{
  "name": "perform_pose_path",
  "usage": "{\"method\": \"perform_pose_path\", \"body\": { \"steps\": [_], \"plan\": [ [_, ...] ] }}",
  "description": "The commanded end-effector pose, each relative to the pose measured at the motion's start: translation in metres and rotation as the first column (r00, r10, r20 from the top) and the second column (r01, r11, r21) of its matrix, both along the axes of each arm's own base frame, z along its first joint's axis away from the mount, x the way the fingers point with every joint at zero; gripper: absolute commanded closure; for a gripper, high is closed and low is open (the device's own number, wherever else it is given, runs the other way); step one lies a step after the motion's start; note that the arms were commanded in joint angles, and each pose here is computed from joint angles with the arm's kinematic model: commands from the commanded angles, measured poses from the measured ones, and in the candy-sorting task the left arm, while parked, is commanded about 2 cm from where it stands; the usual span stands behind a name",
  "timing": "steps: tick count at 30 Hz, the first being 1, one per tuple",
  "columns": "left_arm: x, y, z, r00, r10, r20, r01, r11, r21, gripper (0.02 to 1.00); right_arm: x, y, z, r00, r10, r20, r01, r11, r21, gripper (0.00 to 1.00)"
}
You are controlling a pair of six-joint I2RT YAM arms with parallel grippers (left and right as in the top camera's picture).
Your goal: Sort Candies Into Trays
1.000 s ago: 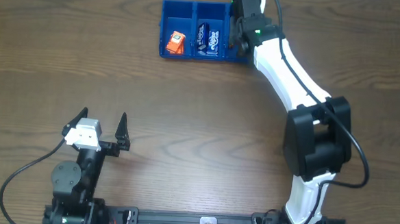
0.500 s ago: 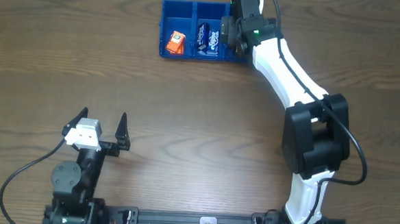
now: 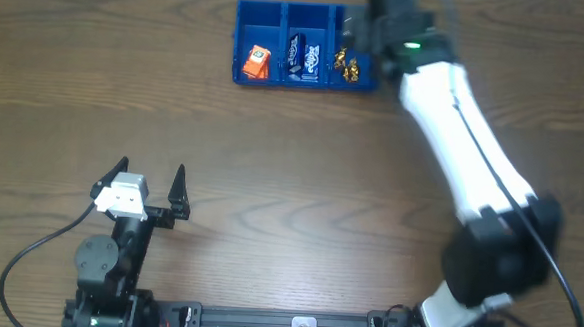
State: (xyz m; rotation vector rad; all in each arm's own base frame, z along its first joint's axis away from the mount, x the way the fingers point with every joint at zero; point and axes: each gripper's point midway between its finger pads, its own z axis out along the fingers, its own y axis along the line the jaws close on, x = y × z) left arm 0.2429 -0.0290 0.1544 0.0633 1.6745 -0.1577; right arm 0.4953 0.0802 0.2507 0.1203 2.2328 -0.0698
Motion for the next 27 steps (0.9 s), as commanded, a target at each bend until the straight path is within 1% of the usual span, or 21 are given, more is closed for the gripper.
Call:
{"method": "perform_pose_path", "body": {
  "steps": [1, 3, 5, 7, 9, 15, 19, 25, 27],
  "plan": [
    [-0.001, -0.001, -0.016, 0.999, -0.009, -0.046, 0.01, 1.0, 0.015, 0.02, -0.048, -0.056, 0.084, 0.986, -0.057, 0.157, 0.067, 0.996, -0.058, 0.001],
    [-0.001, -0.001, -0.016, 0.999, -0.009, -0.046, 0.01, 1.0, 0.015, 0.02, -0.07, -0.068, 0.099, 0.974, -0.075, 0.213, 0.093, 0.993, -0.074, 0.001],
    [-0.001, -0.001, -0.016, 0.999, -0.009, -0.046, 0.01, 1.0, 0.015, 0.023, -0.096, -0.077, 0.106, 0.96, -0.091, 0.264, 0.11, 0.992, -0.061, 0.001],
    [-0.001, -0.001, -0.016, 0.999, -0.009, -0.046, 0.01, 1.0, 0.015, 0.02, -0.12, -0.083, 0.102, 0.952, -0.093, 0.291, 0.111, 0.993, -0.046, 0.001],
    [-0.001, -0.001, -0.016, 0.999, -0.009, -0.046, 0.01, 1.0, 0.015, 0.02, -0.148, -0.096, 0.086, 0.943, -0.125, 0.308, 0.139, 0.99, -0.022, 0.001],
    [-0.001, -0.001, -0.016, 0.999, -0.01, -0.046, 0.01, 1.0, 0.015, 0.02, -0.204, -0.125, 0.031, 0.904, -0.182, 0.387, 0.191, 0.981, 0.017, 0.001],
    [-0.001, -0.001, -0.016, 0.999, -0.009, -0.046, 0.01, 1.0, 0.015, 0.02, -0.227, -0.127, 0.004, 0.854, -0.187, 0.485, 0.193, 0.98, 0.037, 0.001],
    [-0.001, -0.001, -0.016, 0.999, -0.01, -0.046, 0.01, 1.0, 0.015, 0.023, -0.243, -0.116, -0.023, 0.787, -0.136, 0.602, 0.12, 0.991, 0.067, 0.001],
    [-0.001, -0.001, -0.016, 0.999, -0.01, -0.046, 0.01, 1.0, 0.015, 0.02, -0.246, -0.116, -0.031, 0.774, -0.134, 0.619, 0.117, 0.991, 0.069, 0.001]
  ]
}}
